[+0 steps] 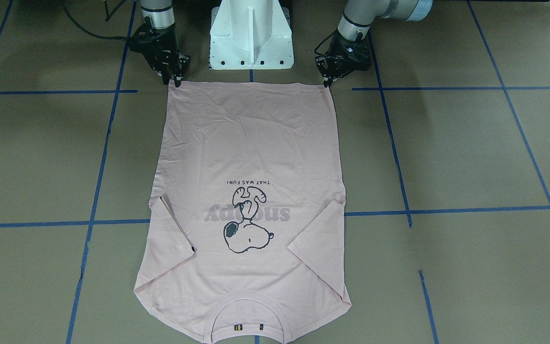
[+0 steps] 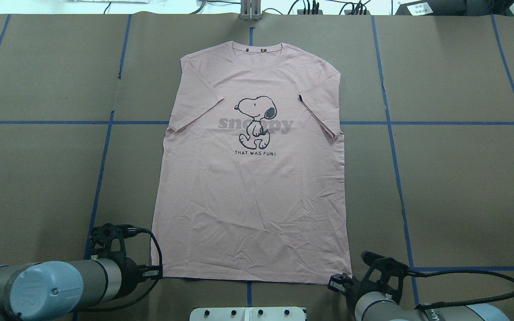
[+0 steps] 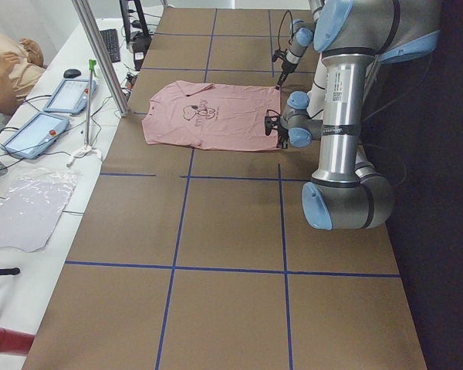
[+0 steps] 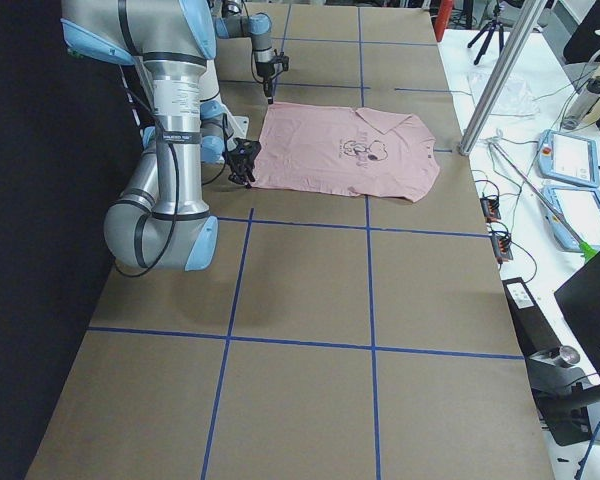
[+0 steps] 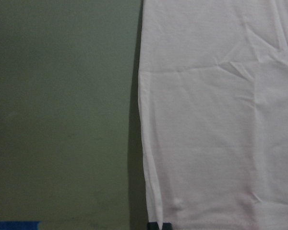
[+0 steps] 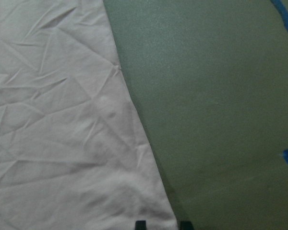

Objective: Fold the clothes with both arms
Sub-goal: 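Lift the hem with both grippers and fold it toward the collar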

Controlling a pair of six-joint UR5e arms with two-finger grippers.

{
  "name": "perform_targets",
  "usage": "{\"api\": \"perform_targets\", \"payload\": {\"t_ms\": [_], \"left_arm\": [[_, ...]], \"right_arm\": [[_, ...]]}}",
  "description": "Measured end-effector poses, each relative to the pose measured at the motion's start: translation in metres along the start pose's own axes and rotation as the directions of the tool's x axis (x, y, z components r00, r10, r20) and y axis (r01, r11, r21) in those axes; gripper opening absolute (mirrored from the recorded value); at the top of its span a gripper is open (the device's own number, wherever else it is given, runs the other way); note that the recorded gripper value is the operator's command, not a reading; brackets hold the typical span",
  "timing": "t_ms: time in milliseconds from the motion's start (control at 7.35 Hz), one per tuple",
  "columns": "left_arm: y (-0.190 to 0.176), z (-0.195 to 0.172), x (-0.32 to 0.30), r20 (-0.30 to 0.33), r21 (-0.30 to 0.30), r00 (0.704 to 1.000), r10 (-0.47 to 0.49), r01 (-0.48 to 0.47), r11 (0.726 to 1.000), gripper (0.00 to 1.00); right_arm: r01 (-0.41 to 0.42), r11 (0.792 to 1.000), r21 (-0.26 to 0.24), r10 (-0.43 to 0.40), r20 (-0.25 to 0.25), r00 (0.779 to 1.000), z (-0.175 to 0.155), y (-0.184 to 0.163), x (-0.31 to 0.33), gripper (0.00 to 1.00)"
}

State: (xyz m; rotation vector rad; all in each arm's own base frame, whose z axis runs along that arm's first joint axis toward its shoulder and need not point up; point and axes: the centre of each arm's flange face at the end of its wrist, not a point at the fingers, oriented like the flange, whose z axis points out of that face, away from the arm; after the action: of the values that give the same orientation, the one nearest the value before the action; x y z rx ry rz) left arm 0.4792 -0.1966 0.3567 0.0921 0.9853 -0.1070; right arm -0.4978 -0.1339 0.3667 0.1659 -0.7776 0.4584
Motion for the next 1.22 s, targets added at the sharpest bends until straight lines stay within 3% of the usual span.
{"api": "perform_targets", "payload": {"t_ms": [408,544,680,952,1224], "left_arm": [[0.0,-0.005,0.004,-0.012,-0.003,1.0,0.0,0.0,1.0,0.0],[0.0,-0.021,0.012,-0.044,-0.006,0.999,-0.001,0.001,1.0,0.0],[-0.002,-0.052,0.024,-0.092,-0.017,0.996,-0.003,0.001,1.0,0.0],[0.002,-0.15,0.051,-0.179,-0.115,0.984,-0.005,-0.016,0.993,0.0],[0.001,-0.257,0.062,-0.247,-0.174,0.969,-0.011,-0.033,0.984,0.0]], "right_arm": [[0.005,1.0,0.004,-0.005,0.012,1.0,-0.005,0.002,-0.001,0.0],[0.005,1.0,-0.002,-0.005,0.028,1.0,-0.015,-0.003,-0.003,0.0],[0.01,1.0,-0.013,-0.009,0.057,0.998,-0.036,-0.014,-0.005,0.0],[0.051,0.998,-0.043,-0.046,0.102,0.994,-0.102,-0.042,-0.003,0.0],[0.093,0.986,-0.137,-0.079,0.103,0.992,-0.194,-0.074,-0.001,0.0]]}}
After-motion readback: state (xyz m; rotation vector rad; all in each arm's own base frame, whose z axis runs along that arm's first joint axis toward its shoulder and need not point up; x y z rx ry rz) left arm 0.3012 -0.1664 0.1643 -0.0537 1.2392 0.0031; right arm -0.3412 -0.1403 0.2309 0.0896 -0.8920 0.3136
